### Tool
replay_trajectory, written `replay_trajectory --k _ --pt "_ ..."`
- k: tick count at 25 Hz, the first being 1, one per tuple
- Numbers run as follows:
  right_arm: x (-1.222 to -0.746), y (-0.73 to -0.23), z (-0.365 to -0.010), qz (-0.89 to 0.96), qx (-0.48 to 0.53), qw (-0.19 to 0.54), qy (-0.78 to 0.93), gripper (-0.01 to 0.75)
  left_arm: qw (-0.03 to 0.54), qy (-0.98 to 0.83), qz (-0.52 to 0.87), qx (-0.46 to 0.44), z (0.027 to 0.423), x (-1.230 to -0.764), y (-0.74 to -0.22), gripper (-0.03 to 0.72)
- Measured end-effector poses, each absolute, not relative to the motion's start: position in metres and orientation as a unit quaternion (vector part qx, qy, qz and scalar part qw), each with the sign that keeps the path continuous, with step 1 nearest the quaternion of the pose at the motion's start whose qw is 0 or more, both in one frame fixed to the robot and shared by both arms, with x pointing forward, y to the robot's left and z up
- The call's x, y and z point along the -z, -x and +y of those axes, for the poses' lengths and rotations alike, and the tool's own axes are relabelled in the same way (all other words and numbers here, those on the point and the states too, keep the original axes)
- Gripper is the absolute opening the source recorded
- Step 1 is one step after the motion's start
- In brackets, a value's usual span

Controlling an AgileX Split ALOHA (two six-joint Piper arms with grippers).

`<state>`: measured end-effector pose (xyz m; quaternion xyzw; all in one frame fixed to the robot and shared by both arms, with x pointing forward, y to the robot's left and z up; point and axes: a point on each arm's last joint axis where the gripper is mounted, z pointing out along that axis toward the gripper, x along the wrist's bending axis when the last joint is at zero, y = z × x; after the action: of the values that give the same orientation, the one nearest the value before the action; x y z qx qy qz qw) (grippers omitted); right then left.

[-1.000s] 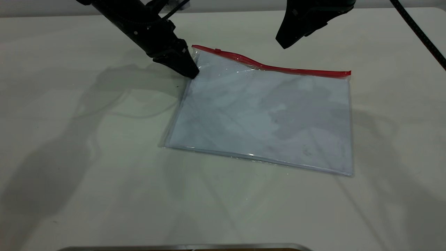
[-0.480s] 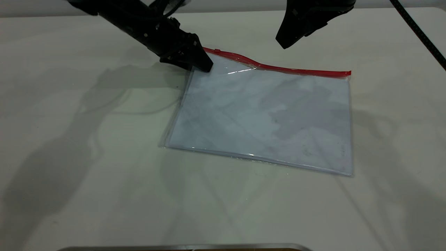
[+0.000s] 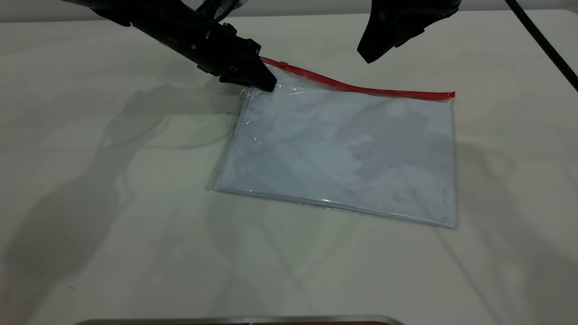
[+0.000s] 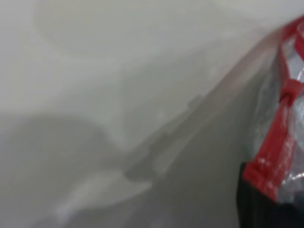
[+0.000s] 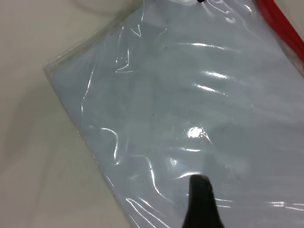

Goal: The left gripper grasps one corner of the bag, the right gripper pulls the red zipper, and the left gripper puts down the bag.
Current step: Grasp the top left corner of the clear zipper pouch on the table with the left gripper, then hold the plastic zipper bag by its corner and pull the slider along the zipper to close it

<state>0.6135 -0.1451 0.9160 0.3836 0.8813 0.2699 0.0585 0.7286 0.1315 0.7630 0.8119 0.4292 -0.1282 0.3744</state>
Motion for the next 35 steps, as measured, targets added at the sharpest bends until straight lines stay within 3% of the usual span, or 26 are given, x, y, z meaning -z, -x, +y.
replay_trajectory --k 4,12,19,35 --pt "-0.916 -0.613 -0.145 0.882 -0.270 0.059 -0.382 0.578 0.373 -0.859 0.332 0.114 0.130 -0.773 -0.729 0.053" --pt "-0.916 -0.614 -0.145 0.892 -0.270 0.066 -0.357 0.578 0.269 -0.959 0.043 0.078 0.138 -0.820 -0.736 0.053" --pt "-0.919 -0.615 -0.141 0.889 -0.297 0.067 -0.343 0.578 0.323 -0.941 -0.094 0.030 0.120 -0.835 -0.737 0.053" --pt "-0.880 -0.631 -0.127 0.854 -0.384 0.081 -0.341 0.578 0.392 -0.912 -0.111 0.042 0.078 -0.840 -0.724 0.053"
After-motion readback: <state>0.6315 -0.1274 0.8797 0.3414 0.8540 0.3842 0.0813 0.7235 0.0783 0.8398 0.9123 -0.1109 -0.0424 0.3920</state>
